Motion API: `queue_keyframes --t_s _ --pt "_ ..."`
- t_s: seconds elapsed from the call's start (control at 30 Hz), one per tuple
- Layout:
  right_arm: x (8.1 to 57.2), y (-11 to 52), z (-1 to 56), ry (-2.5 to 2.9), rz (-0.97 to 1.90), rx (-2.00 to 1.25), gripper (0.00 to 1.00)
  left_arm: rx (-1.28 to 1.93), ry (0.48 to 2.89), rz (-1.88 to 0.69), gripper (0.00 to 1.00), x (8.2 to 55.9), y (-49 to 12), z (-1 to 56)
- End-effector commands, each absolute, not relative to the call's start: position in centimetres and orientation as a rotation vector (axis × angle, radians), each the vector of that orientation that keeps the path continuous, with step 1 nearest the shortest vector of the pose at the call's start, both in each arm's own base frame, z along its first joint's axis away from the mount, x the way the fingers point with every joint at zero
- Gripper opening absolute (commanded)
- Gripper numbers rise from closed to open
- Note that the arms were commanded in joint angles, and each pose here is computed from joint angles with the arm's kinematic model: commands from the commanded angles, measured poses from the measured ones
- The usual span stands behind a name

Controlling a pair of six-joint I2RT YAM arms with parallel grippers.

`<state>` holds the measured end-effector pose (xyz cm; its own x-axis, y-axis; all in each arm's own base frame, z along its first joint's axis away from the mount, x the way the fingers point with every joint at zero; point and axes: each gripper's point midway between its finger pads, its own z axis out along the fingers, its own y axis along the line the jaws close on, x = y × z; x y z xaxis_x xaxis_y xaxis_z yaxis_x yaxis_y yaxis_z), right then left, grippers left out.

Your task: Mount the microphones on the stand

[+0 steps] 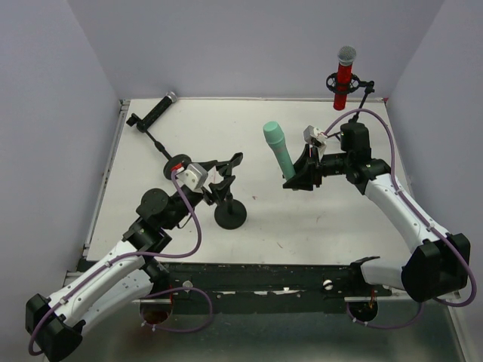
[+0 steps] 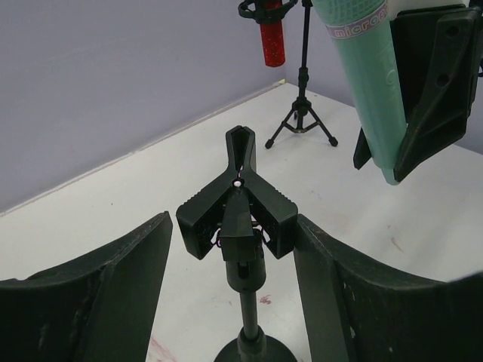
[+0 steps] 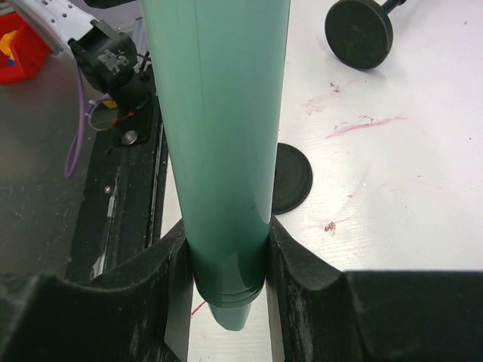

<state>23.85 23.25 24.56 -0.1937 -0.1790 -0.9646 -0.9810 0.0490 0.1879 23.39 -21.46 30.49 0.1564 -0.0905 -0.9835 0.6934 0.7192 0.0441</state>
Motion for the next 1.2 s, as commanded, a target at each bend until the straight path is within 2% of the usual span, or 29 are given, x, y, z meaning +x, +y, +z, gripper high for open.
queue_keyframes --t_s 0.0,0.63,0.7,0.8,0.87,1.17 --pt "23.0 23.5 25.1 1.459 1.268 -1.245 0.07 0.552 1.267 -0.563 0.72 23.9 -20.9 31.7" --pt "23.0 23.5 25.0 1.463 1.275 -1.248 0.07 0.531 1.253 -0.559 0.71 24.0 -20.7 32.5" --pt "22.9 23.5 24.9 1.464 1.276 -1.248 0.07 0.535 1.253 -0.559 0.58 23.9 -20.7 32.5" --pt "22.9 23.5 24.9 1.467 1.278 -1.247 0.07 0.545 1.251 -0.560 0.31 23.8 -20.7 32.6" --pt "22.9 23.5 24.9 1.464 1.278 -1.250 0.07 0.561 1.254 -0.562 0.22 23.6 -20.9 32.4" --pt "23.4 23.7 24.1 1.475 1.257 -1.265 0.07 0.604 1.247 -0.569 0.20 22.9 -21.0 32.2"
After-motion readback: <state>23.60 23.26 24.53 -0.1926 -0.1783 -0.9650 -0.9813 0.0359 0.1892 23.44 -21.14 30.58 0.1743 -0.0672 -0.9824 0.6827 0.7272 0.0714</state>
